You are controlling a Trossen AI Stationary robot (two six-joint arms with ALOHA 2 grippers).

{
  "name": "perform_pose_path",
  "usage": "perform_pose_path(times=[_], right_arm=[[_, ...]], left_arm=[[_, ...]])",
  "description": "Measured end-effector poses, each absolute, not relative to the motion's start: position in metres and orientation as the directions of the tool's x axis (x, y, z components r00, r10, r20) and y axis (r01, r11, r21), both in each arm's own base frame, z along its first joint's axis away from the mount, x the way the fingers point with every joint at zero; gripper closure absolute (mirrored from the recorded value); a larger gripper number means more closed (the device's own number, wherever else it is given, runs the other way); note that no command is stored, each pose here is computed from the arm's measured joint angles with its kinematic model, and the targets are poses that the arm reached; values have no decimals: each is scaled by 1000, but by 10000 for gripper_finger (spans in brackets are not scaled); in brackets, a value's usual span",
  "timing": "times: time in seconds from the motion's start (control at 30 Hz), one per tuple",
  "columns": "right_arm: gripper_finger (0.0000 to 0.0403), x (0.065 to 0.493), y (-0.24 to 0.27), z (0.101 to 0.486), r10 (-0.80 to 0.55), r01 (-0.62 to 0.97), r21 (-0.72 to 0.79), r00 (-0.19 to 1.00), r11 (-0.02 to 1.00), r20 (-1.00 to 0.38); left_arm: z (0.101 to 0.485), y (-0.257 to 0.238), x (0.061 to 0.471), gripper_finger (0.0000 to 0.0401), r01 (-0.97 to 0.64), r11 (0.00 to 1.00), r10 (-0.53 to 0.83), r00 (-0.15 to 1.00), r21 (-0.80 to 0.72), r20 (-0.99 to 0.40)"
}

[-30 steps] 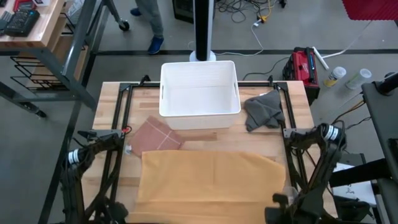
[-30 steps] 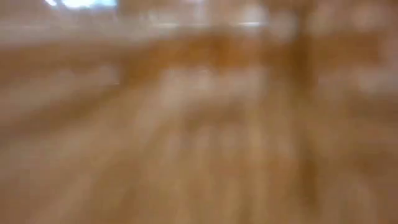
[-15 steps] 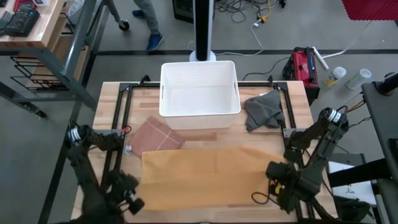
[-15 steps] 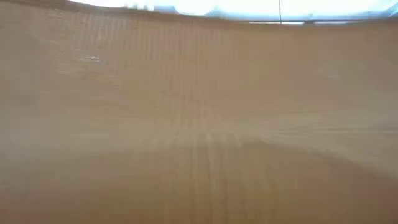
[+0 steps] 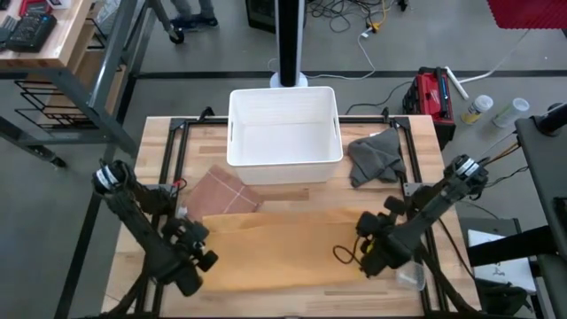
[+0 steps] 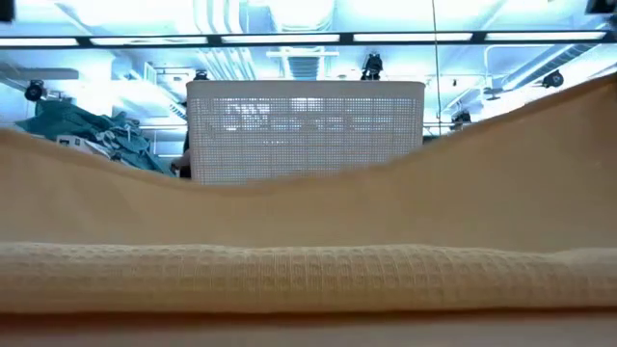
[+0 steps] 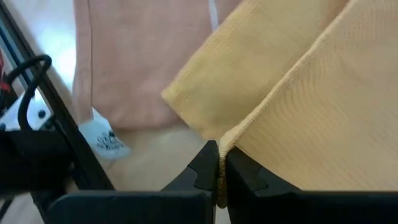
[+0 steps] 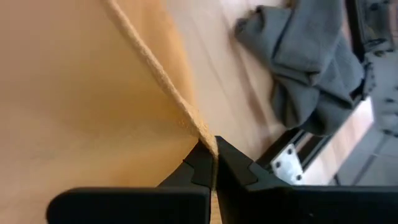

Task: Fold towel
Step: Fold the yellow towel

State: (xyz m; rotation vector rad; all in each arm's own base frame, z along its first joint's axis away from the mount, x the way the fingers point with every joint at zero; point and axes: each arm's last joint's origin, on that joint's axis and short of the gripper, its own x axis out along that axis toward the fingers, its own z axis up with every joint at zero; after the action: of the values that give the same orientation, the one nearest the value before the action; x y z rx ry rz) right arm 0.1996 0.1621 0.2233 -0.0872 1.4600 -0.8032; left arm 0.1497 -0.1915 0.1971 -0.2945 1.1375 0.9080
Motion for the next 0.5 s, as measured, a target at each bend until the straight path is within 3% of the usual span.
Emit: perform_pose_path(times=[0.27, 0.5], right_arm=[[403, 198, 130, 191, -584, 434, -596, -178, 676, -792], [398, 199, 117, 165, -597, 461, -571, -107, 679, -795]], left_arm=[[177, -173, 148, 399, -754, 586, 522, 68, 299, -850], [171, -169, 145, 371, -777, 555, 535, 58, 299, -843]])
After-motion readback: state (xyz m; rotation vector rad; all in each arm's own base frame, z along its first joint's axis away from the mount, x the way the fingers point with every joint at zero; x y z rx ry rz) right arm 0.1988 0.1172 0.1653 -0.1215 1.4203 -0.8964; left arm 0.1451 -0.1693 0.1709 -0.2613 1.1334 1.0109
